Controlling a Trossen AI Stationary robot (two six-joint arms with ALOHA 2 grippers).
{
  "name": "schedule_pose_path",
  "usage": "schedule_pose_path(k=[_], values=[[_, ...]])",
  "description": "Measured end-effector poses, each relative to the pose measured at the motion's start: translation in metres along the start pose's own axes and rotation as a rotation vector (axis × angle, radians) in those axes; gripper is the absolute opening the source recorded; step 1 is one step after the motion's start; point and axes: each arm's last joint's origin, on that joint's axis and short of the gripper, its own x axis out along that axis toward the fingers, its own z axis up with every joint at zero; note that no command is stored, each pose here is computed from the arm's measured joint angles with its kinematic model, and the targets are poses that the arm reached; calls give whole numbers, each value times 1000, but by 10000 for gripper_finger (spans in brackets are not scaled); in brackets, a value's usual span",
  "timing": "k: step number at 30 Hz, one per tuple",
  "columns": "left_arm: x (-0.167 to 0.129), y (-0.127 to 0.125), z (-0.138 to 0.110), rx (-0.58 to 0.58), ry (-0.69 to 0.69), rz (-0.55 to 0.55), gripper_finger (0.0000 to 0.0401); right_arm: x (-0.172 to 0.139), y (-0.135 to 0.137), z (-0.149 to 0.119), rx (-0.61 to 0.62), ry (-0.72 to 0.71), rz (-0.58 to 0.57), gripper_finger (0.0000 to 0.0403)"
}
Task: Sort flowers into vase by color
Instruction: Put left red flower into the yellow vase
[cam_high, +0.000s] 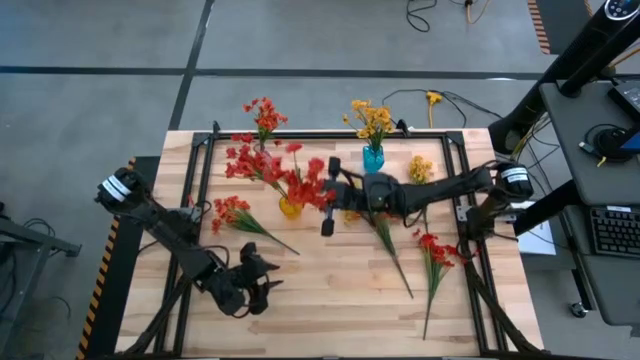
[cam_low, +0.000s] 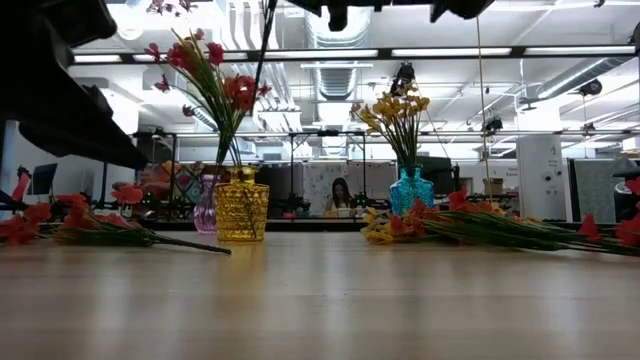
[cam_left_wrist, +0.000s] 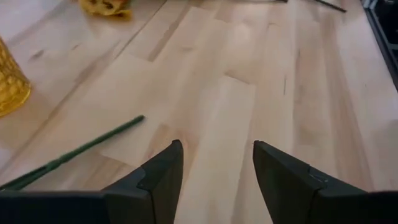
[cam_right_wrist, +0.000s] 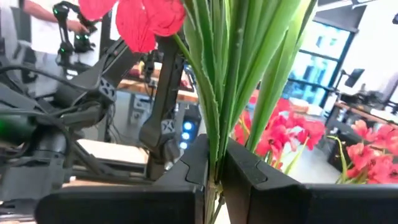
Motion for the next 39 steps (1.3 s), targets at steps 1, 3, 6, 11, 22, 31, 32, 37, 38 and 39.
schedule_pose_path(k=[1,3,6,11,22,31,32,37,38,39], values=[[-1,0,0,3,-9,4,175,0,-5,-1,9,0,2,21],[-2,-1,-1,9,-35,21,172,0,-14,-6,14,12,-11,21],[-3,-1,-1,14,-50,30,170,-1,-23,-16,34,-2,-7,21],[-3,-1,-2,19,-52,35,170,-1,-28,-27,80,-53,18,21],[-3,0,-2,20,-69,52,170,1,-28,-31,53,-67,12,21],[-3,0,-2,21,-69,52,170,1,-27,-30,75,-72,14,21],[-3,0,-2,21,-69,52,170,1,-27,-30,76,-78,13,21],[-3,0,-2,21,-69,52,170,1,-28,-28,106,-89,12,21],[-3,0,-2,21,-69,53,170,1,-28,-29,112,-88,12,21],[-3,0,-2,21,-69,52,170,1,-28,-29,120,-88,13,22]])
